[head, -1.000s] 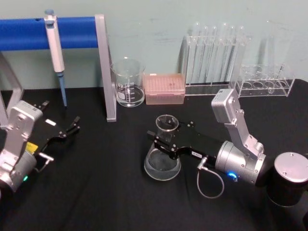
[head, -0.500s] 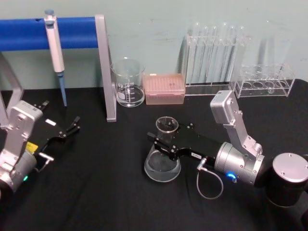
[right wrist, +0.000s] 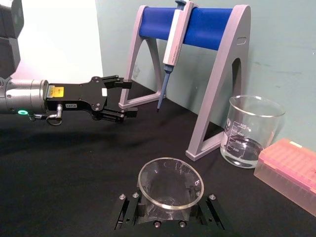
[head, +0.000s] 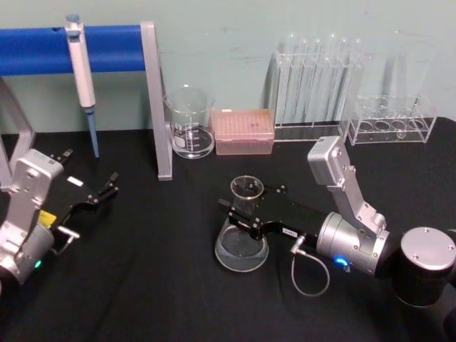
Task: Grasp the erlenmeyer flask with one hand, shake it three times, then place it back.
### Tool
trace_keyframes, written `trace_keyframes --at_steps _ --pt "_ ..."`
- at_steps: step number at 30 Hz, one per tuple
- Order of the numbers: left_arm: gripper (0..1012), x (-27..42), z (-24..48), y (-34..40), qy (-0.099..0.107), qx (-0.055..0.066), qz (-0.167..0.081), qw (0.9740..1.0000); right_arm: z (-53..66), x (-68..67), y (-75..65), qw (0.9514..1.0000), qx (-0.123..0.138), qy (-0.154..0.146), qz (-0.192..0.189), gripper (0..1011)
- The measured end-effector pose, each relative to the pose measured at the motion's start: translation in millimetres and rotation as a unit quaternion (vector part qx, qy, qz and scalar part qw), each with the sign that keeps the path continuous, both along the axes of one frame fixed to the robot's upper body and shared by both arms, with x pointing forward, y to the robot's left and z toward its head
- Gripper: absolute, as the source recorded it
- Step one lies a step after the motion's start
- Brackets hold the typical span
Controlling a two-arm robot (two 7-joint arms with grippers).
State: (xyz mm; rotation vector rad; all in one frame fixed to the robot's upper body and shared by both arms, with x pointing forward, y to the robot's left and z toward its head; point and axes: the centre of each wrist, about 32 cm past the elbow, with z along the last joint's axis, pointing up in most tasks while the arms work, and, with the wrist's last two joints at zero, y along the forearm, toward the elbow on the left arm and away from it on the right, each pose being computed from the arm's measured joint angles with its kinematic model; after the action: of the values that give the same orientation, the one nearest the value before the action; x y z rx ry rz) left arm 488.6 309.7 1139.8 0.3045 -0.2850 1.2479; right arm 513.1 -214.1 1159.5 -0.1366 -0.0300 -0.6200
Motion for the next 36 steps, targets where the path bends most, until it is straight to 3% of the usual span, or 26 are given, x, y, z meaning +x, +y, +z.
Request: trace_keyframes --at_steps 36 --pt "1001 0.0 0.0 0.0 0.000 0.000 0.000 1.0000 -4.8 1.9 0.8 0.9999 -0.010 0.008 -0.002 449"
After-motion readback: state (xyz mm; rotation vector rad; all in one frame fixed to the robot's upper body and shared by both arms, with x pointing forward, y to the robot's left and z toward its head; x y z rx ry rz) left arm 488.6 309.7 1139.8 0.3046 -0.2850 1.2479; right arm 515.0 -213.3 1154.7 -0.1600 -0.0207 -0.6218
